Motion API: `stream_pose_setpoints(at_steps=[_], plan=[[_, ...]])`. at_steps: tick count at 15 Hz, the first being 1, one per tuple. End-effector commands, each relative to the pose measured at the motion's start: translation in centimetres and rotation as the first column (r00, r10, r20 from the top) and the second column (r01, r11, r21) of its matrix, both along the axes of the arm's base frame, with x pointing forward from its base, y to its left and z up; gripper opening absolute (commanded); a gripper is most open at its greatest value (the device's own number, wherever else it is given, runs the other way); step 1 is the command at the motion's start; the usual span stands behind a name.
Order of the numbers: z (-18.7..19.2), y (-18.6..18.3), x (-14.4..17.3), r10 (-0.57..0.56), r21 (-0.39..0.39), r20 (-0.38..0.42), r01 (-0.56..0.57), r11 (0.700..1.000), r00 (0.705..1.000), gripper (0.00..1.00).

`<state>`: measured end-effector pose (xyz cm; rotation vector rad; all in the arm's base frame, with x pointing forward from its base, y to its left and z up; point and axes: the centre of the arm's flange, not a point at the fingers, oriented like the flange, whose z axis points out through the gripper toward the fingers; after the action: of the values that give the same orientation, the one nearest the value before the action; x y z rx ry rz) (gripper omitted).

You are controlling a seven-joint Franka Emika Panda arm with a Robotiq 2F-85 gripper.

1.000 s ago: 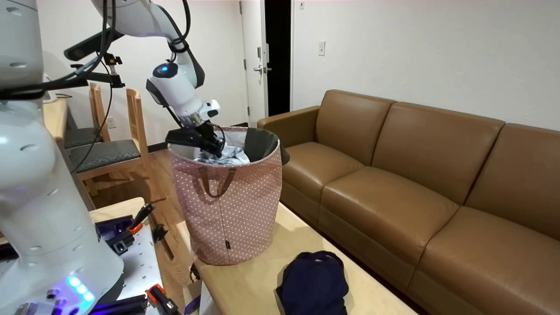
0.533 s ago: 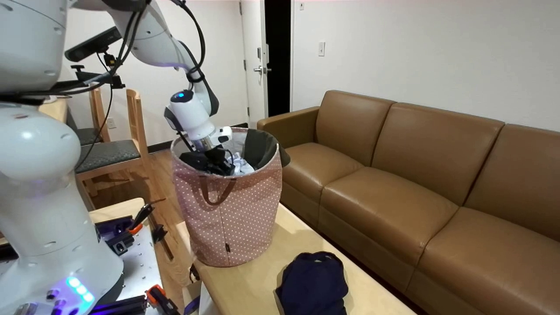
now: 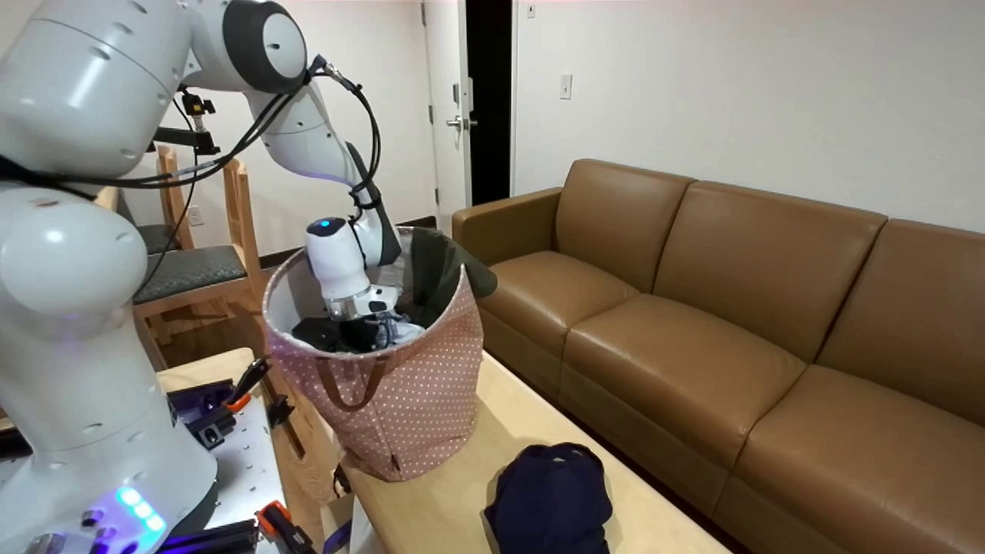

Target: Put the checked garment in the laundry basket

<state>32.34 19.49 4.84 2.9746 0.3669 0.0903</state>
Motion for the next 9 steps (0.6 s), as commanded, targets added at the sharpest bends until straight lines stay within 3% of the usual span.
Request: stream_pose_setpoints(at_steps=[1,6,9], plan=[[4.5,4.2,3.0,-0.03,-0.036,-0.098,0.027,0.999,0.995,0.63],[6.5,4.1,0.3,-0.014,-0.01,-0.025,0.014,1.0,1.0,0.95],[8.7,4.5,-0.3,0.002,-0.007,0.045,-0.002,1.0,0.999,1.0]])
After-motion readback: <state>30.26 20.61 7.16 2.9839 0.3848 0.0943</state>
